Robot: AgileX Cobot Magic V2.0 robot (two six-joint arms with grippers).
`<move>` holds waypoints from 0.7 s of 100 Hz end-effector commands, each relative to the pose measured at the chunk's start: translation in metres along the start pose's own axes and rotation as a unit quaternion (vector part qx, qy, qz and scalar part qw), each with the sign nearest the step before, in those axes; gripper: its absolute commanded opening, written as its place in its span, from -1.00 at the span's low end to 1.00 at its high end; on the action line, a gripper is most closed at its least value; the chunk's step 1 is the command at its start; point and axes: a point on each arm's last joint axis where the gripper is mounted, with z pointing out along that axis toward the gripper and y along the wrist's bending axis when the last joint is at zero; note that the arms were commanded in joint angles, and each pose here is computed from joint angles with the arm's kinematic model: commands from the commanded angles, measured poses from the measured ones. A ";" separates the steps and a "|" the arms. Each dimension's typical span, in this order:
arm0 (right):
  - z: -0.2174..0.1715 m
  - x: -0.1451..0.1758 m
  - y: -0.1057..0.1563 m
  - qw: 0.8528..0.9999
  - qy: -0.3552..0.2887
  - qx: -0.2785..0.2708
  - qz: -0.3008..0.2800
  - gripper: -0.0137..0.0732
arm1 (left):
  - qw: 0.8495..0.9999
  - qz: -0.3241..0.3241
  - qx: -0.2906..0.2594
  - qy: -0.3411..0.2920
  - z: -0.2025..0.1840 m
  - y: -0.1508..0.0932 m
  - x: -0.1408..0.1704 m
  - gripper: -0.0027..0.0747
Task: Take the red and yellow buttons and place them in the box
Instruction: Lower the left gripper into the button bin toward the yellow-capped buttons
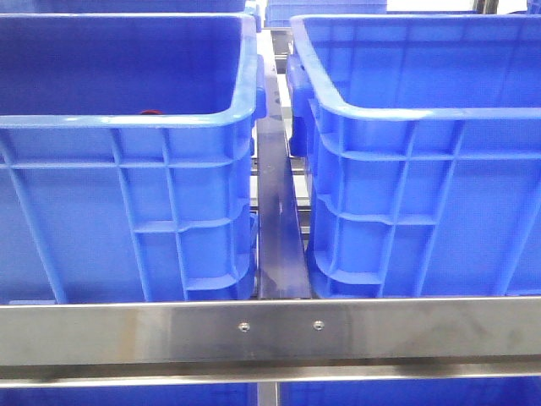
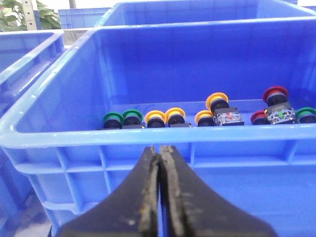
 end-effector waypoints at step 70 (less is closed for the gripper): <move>-0.003 -0.013 0.000 0.998 -0.057 0.000 -0.008 -0.84 | 0.994 -0.007 0.004 0.108 0.013 0.007 -0.121 -0.77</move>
